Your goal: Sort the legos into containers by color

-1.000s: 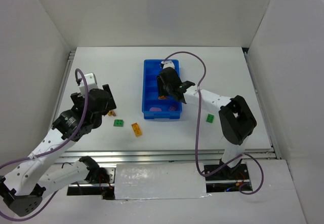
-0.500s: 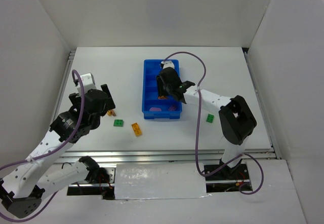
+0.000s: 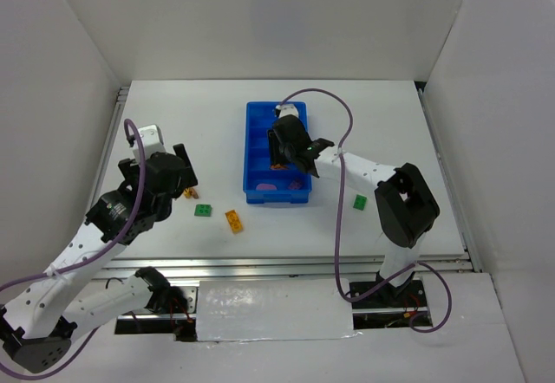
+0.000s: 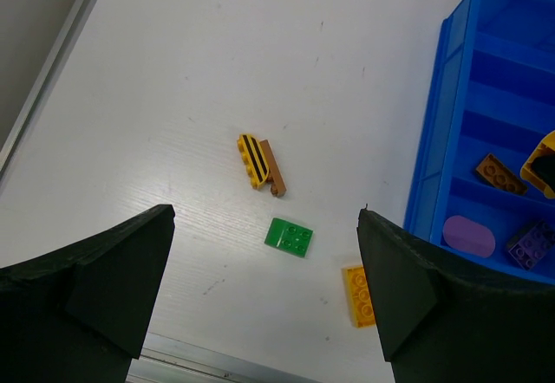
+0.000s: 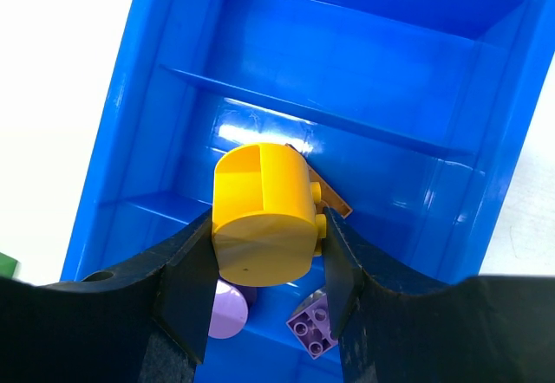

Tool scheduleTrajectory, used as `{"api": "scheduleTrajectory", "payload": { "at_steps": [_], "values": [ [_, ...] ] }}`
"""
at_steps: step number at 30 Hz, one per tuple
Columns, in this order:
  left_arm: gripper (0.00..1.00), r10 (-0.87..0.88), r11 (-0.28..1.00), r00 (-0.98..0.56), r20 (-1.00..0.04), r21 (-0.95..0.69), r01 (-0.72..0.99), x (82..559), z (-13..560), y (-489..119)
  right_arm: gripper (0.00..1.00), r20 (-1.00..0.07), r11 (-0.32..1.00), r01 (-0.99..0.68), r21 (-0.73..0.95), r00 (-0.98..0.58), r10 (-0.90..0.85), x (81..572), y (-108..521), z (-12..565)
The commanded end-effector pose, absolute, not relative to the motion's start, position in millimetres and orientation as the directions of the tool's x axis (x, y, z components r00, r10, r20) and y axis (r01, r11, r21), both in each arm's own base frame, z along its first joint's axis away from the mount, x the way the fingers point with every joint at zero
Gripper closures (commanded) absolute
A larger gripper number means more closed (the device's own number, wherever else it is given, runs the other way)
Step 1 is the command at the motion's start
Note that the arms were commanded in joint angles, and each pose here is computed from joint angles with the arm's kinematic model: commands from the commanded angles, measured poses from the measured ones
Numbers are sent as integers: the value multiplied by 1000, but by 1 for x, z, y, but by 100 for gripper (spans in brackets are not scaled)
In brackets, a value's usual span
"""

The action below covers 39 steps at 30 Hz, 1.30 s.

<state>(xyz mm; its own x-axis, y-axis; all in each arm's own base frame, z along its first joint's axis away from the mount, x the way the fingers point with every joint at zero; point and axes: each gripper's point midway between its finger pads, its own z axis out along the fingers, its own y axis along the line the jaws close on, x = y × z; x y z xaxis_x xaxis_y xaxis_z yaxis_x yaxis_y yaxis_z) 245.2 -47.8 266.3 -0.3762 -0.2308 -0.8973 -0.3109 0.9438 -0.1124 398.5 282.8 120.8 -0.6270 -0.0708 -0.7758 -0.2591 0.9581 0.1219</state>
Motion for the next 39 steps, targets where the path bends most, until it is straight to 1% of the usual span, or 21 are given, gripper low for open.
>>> {"api": "scheduleTrajectory", "payload": {
  "at_steps": [1, 25, 31, 38, 39],
  "values": [
    [0, -219, 942, -359, -907, -102, -318, 249, 268, -46, 100, -809, 949, -267, 166, -587, -23, 402, 287, 147],
    [0, -223, 938, -350, -910, -103, -331, 248, 268, -43, 100, -835, 955, -259, 144, -550, -23, 421, 276, 167],
    [1, -220, 940, -358, -907, -98, -327, 249, 267, -44, 100, -857, 963, -250, 99, -513, -45, 444, 271, 177],
    [0, -210, 945, -368, -906, -91, -315, 251, 264, -47, 100, -881, 974, -223, 31, -467, -78, 475, 267, 175],
    [1, -209, 945, -372, -904, -90, -314, 251, 264, -48, 100, -875, 975, -221, 17, -475, -92, 479, 267, 167]
  ]
}}
